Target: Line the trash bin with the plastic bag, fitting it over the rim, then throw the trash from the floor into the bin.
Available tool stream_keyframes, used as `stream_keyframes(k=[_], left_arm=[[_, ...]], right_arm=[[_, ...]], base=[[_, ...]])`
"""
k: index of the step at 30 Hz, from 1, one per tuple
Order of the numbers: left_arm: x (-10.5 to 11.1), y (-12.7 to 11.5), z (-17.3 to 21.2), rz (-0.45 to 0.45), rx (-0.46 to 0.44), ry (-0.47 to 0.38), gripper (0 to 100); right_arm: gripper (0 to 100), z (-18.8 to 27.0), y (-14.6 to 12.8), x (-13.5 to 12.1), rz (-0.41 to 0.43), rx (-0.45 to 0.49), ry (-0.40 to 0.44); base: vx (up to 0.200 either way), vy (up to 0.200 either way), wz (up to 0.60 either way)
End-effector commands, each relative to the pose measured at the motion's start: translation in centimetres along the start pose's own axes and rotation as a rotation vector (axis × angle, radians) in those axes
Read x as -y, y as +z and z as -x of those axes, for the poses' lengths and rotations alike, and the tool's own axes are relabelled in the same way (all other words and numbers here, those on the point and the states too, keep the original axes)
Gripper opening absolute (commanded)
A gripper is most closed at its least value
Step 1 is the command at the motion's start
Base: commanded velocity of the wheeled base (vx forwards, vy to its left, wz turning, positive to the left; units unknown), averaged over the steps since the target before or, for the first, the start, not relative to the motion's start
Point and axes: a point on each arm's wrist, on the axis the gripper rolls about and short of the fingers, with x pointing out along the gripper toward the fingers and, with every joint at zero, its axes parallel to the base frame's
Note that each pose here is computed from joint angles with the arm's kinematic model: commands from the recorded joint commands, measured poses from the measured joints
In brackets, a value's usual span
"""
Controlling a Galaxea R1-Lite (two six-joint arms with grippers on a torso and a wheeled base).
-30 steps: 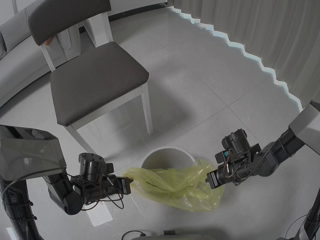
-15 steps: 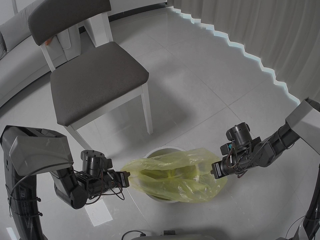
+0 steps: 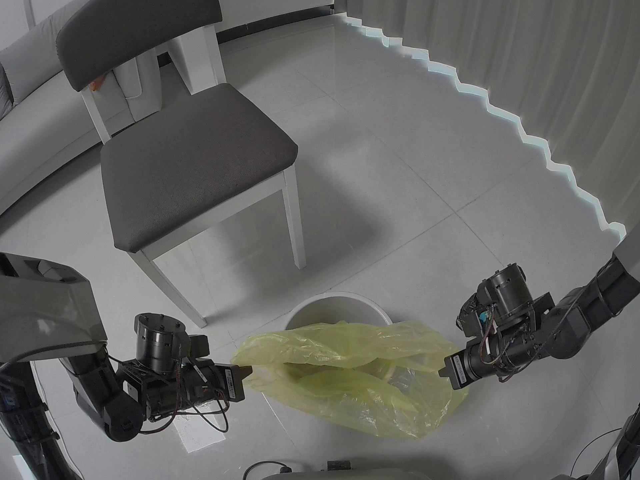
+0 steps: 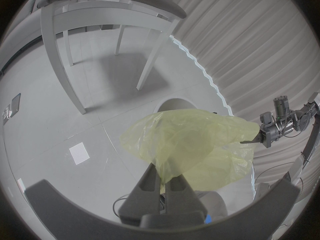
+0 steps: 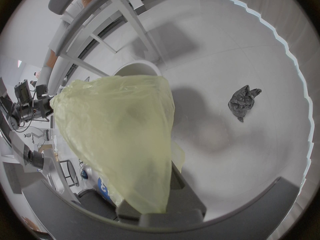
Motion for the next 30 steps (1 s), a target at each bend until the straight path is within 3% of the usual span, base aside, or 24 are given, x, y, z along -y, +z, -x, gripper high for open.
stream_keyframes(k=[1,13,23,28,29,30], left_arm=[[0.3,-0.5,0.5,-0.005,-0.015,-0.007,0],[-1.2,-2.3,-3.6,-0.003,-0.077,0.016,0],[-2.5,-0.4,-7.0,0.008,-0.002,0.022,0],[-2.6,-0.3,-7.3,0.009,0.004,0.020,0],[-2.5,-0.4,-7.2,0.007,0.005,0.022,0],[-2.4,-0.4,-7.2,0.007,0.005,0.022,0]], right_arm=[[0,0.8,-1.0,-1.0,0.026,-0.007,0.012],[0,-4.7,-1.1,-0.7,0.024,-0.098,0.000],[0,-6.0,2.8,1.3,-0.025,0.000,-0.009],[0,-5.8,2.7,1.8,-0.023,-0.004,-0.017],[100,-5.7,2.3,1.9,-0.015,-0.014,-0.020],[100,-5.7,2.0,2.1,-0.011,-0.021,-0.023]], base=[[0.000,0.000,0.00],[0.000,0.000,0.00],[0.000,0.000,0.00],[0.000,0.000,0.00],[0.000,0.000,0.00],[0.000,0.000,0.00]])
